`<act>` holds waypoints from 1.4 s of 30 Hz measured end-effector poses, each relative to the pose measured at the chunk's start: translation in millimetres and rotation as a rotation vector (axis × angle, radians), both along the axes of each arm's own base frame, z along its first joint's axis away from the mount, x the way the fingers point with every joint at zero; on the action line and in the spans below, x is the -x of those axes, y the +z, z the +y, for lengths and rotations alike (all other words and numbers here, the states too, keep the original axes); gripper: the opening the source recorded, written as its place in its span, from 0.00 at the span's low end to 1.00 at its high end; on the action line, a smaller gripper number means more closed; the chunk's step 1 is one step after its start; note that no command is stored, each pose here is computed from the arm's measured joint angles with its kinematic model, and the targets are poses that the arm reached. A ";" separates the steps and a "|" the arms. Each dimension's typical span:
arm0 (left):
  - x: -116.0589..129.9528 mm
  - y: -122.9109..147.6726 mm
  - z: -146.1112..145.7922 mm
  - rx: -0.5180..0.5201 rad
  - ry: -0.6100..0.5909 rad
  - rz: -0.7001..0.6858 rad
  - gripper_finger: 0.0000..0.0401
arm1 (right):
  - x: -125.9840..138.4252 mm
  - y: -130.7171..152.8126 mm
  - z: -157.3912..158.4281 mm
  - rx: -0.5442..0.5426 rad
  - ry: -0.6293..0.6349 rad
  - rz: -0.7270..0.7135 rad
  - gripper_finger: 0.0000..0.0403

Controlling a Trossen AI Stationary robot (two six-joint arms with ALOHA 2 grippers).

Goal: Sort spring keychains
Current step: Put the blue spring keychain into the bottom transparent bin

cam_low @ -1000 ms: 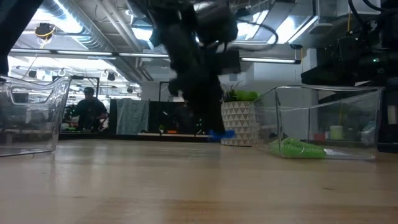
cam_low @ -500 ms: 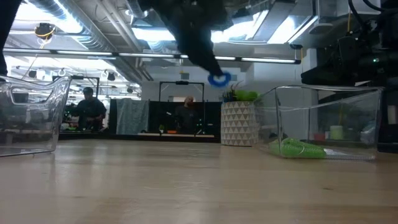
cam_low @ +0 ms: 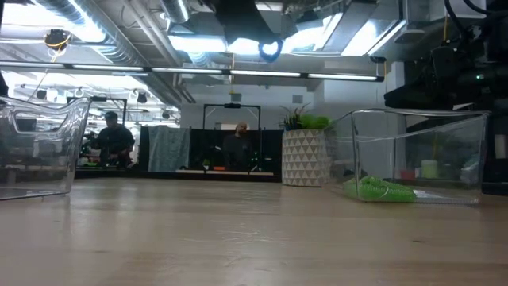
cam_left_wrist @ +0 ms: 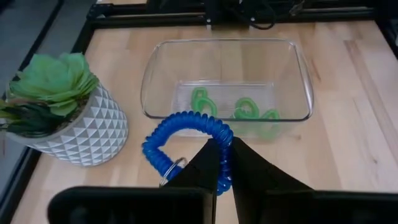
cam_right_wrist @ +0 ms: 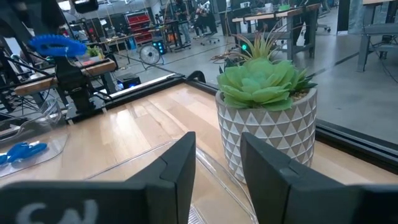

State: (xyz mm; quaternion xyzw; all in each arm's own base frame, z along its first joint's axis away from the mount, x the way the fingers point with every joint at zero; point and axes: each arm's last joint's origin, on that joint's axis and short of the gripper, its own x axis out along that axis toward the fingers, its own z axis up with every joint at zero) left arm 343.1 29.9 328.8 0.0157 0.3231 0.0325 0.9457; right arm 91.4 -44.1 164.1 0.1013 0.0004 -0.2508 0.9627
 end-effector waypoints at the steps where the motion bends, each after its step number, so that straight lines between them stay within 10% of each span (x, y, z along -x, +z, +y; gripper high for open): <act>1: 0.6 0.6 -0.8 -0.001 -0.001 0.000 0.05 | 0.0 -0.1 0.0 0.000 0.000 0.000 0.31; 16: 14.5 1.8 -37.3 0.049 -0.200 0.087 0.05 | 0.0 0.0 0.0 0.000 0.000 0.000 0.31; 42: 142.5 74.6 -133.4 0.115 -0.587 -0.022 0.05 | 0.0 -0.1 0.0 0.000 0.000 0.001 0.31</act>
